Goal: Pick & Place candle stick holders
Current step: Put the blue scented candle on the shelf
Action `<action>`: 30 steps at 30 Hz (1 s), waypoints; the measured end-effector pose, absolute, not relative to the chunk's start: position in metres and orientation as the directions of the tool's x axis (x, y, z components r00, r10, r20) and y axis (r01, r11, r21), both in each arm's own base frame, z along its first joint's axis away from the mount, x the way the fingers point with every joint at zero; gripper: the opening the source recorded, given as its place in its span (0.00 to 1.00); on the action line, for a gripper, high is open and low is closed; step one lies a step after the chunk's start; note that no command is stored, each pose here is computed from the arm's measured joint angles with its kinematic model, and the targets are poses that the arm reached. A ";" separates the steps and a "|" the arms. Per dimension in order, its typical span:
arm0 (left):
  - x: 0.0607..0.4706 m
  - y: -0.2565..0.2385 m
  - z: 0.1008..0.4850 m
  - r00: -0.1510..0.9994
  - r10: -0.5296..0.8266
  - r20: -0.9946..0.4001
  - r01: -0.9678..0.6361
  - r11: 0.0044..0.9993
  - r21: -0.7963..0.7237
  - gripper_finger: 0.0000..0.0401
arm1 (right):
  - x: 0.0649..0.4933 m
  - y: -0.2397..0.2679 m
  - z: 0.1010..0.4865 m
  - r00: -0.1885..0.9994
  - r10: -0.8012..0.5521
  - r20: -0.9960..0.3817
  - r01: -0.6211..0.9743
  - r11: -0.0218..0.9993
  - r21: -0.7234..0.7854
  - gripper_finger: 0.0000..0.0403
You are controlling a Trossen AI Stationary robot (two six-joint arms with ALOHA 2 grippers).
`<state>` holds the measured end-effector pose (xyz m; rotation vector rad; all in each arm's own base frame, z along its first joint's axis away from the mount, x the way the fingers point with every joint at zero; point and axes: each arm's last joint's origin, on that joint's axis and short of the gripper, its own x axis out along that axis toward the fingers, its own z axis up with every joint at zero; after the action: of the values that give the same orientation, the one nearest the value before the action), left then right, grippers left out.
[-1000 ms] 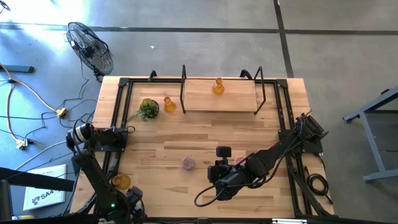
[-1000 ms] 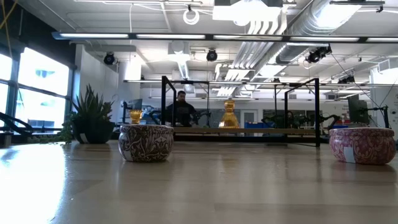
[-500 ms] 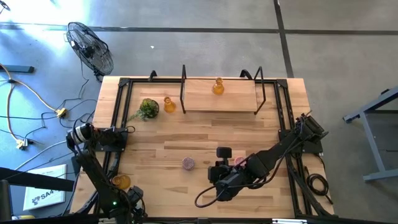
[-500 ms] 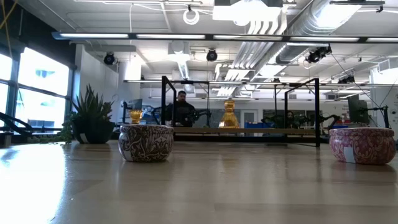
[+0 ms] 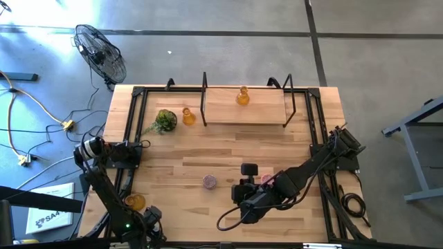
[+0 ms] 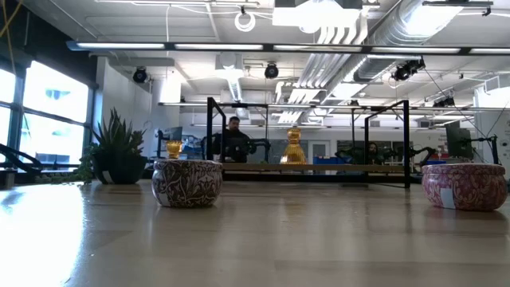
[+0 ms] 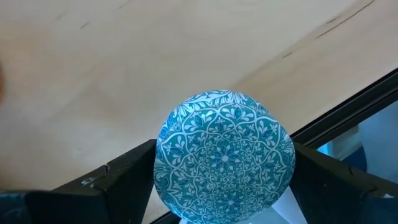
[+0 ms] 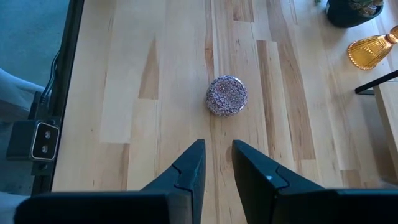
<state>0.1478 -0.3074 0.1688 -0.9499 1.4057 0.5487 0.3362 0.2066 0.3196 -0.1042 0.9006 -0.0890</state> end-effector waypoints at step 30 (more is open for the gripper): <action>0.143 -0.304 0.148 0.030 -0.225 -0.974 -0.775 0.610 -0.165 0.80 | 0.338 0.208 0.320 0.630 -0.112 -0.768 0.035 0.993 -0.116 0.18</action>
<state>0.1428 -0.3040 0.1480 -0.8761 1.5214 0.5216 0.3376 0.2076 0.3204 -0.0925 0.8852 -0.0846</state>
